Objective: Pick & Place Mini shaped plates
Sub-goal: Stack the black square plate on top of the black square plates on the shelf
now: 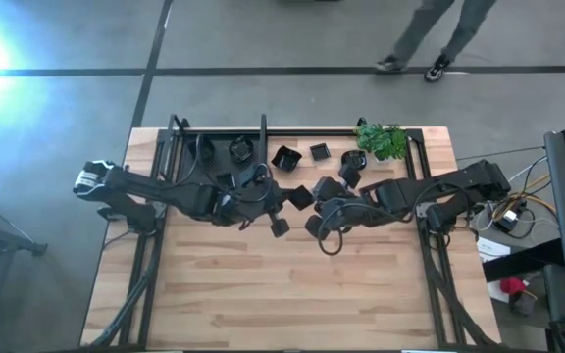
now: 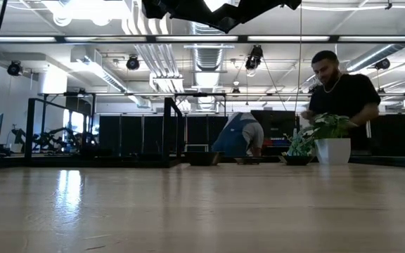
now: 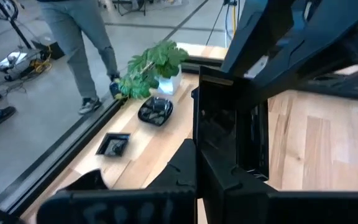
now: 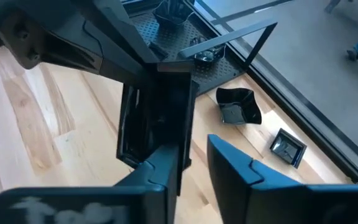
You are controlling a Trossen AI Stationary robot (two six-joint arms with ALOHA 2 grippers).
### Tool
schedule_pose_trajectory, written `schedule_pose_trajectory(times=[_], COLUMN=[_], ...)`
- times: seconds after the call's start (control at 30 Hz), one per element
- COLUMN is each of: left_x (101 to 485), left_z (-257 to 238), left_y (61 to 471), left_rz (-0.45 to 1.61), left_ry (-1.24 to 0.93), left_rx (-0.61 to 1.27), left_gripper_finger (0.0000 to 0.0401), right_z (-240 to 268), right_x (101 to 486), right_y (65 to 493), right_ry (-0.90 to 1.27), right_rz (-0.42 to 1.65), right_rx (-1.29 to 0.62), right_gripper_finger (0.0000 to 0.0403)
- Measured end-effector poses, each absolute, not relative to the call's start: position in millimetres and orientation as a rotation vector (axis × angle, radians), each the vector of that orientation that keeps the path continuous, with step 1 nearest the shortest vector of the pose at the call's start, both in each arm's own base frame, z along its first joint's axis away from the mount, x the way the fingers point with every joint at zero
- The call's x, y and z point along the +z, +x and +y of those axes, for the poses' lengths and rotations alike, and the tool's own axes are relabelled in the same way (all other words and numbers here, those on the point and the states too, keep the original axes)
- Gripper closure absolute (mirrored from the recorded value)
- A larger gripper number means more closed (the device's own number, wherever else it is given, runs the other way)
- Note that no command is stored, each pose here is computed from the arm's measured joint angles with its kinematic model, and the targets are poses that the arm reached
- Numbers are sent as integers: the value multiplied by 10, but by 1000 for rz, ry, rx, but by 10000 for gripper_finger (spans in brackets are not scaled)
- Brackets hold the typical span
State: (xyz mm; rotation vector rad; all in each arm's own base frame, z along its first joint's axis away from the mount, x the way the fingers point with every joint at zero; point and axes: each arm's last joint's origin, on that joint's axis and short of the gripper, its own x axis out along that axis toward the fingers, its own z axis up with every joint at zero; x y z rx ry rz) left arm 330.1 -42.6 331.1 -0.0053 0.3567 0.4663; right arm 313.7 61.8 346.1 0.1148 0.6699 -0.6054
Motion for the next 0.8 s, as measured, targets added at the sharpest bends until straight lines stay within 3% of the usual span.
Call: schedule_pose_trajectory(times=[0.4, 0.8], left_x=[3523, 3425], left_z=[-346, -159], left_y=[2905, 2188], left_rz=[459, 376], left_ry=[-128, -602], left_rx=[545, 1140], left_gripper_finger=[401, 401], right_z=[686, 702], right_x=[3844, 3982], right_y=[2960, 2829], right_ry=[101, 126], right_rz=[594, 560], right_rx=[-525, -483], right_gripper_finger=[266, 276])
